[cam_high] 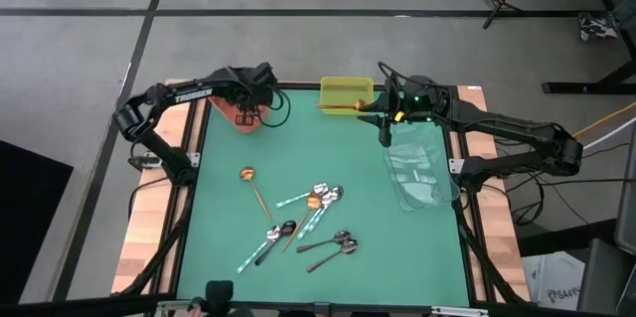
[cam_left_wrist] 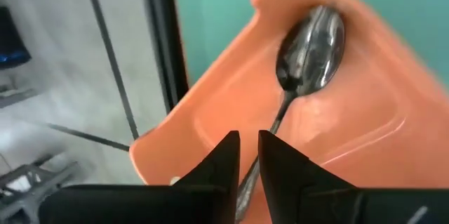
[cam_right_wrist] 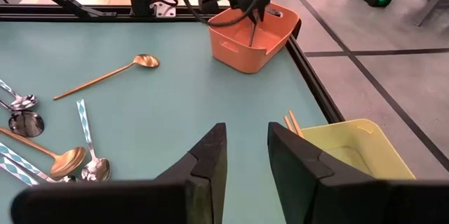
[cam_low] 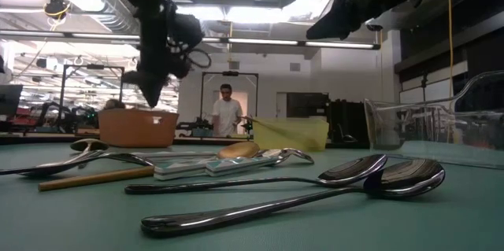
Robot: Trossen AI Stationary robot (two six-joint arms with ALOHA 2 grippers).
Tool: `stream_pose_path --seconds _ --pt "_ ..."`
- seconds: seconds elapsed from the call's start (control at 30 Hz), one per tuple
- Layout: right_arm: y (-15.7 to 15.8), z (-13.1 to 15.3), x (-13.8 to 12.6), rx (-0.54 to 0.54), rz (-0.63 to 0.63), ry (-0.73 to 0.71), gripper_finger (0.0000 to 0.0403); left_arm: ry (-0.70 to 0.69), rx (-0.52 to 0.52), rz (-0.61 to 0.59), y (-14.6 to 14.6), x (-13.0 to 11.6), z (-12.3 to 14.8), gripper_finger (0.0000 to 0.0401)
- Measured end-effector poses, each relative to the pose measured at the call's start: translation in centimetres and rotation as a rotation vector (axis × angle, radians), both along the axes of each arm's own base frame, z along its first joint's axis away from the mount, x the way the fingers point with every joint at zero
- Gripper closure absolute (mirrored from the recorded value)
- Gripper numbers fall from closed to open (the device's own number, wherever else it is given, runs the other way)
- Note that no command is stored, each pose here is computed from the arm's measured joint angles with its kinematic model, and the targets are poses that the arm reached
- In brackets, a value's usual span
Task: Sort silverware by color (type)
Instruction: Put the black spoon into the orange bin
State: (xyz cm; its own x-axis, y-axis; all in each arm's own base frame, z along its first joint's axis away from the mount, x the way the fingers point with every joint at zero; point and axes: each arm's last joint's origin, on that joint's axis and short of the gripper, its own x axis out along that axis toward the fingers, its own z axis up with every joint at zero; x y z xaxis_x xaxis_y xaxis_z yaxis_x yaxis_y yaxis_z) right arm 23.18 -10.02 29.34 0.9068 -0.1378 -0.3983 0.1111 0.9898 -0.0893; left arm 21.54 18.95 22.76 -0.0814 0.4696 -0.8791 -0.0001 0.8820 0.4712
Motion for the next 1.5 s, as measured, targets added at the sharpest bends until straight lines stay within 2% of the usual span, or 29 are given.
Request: stream_pose_path --seconds 0.13,0.3,0.57,0.8,1.1,1.33,1.5 --pt "0.0 0.0 0.0 0.000 0.000 0.000 0.0306 -0.150 -0.002 0.040 -1.9 0.4 1.7 0.0354" --pt "0.1 0.0 0.0 0.012 0.028 -0.006 0.0306 -0.319 -0.045 0.034 -4.9 1.2 3.6 0.0354" --pt "0.2 0.0 0.0 0.027 0.065 -0.013 0.0306 -0.506 -0.151 0.026 -9.6 3.1 4.7 0.0354" --pt "1.1 0.1 0.4 0.021 0.095 -0.016 0.0306 -0.579 -0.207 -0.003 -13.5 4.5 4.9 0.0354" --pt "4.4 0.1 1.4 0.016 0.233 -0.022 0.0306 -0.619 -0.279 -0.032 -17.6 5.1 4.9 0.0354" --pt "7.9 0.2 2.0 0.026 0.369 -0.021 0.0306 -0.670 -0.326 -0.089 -20.5 5.5 5.2 0.0354" --pt "11.4 0.3 2.2 0.048 0.361 -0.025 0.0306 -0.700 -0.353 -0.160 -22.4 5.7 5.4 0.0354"
